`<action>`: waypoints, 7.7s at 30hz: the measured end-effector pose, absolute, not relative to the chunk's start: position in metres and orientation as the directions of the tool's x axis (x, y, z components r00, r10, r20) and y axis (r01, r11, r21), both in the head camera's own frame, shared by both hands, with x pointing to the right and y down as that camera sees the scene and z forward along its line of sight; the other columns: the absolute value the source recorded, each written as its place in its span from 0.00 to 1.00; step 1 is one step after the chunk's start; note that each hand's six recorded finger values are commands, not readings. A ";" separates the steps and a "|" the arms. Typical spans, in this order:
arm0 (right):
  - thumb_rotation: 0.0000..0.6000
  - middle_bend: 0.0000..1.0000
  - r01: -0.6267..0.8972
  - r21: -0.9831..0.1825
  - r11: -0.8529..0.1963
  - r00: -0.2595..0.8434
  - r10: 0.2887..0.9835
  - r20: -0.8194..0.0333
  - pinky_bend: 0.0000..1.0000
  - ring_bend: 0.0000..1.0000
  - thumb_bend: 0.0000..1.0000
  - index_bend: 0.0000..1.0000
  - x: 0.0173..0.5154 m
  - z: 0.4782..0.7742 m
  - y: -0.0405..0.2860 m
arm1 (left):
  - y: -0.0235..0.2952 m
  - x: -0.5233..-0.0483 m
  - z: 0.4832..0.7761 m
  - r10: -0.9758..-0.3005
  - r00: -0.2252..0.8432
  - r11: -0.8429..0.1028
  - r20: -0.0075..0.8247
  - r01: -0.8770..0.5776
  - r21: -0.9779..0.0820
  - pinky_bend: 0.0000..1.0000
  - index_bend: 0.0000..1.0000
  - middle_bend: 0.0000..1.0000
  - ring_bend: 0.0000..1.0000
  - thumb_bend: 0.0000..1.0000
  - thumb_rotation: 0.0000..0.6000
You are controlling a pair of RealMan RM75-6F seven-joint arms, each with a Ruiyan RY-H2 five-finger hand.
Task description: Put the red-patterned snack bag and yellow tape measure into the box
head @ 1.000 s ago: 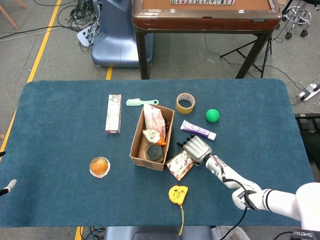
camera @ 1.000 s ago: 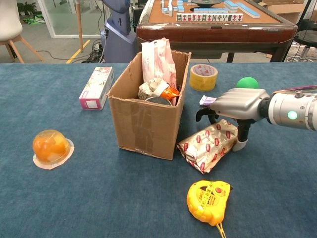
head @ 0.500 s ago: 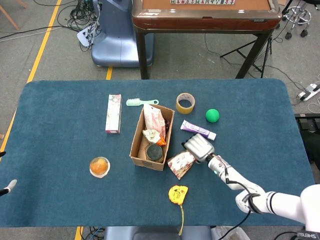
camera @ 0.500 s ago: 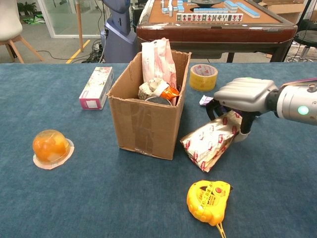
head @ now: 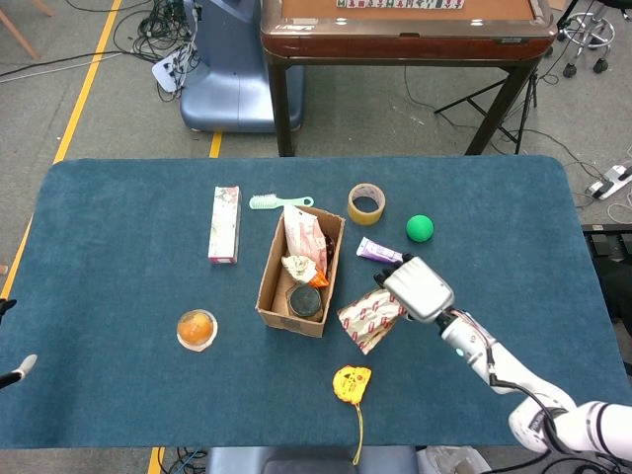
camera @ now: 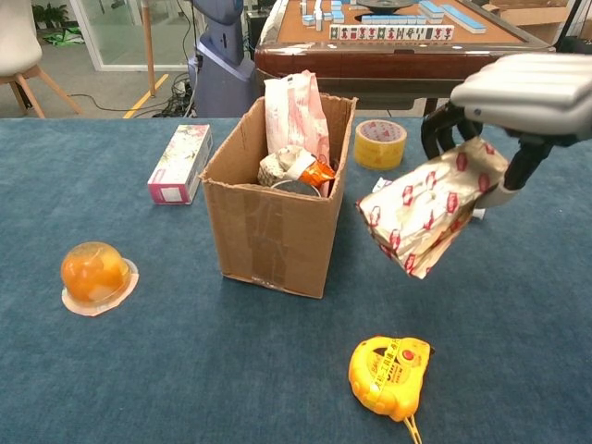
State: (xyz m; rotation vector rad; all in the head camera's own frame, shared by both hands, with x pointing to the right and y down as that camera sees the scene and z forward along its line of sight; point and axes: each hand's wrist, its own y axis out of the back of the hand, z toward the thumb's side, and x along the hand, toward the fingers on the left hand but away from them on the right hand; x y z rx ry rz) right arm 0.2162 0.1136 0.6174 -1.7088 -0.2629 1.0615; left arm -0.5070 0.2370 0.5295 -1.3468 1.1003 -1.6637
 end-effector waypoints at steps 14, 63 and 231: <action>1.00 0.61 -0.252 -0.941 -0.226 0.588 0.736 -0.334 0.43 0.51 0.15 0.45 0.199 0.525 0.079 | 0.237 -0.503 0.530 -0.911 -0.182 -0.378 0.370 0.009 -0.926 0.34 0.19 0.19 0.17 0.13 1.00; 1.00 0.18 -0.238 -0.936 -0.261 0.600 0.718 -0.353 0.28 0.14 0.00 0.15 0.080 0.583 0.044 | 0.238 -0.501 0.520 -0.921 -0.148 -0.359 0.360 -0.037 -0.933 0.34 0.19 0.19 0.17 0.13 1.00; 1.00 0.52 -0.068 -0.919 -0.388 0.877 0.417 -0.241 0.32 0.38 0.00 0.45 0.148 0.571 0.184 | 0.237 -0.538 0.508 -0.880 -0.309 -0.369 0.361 -0.034 -0.929 0.34 0.20 0.20 0.17 0.13 1.00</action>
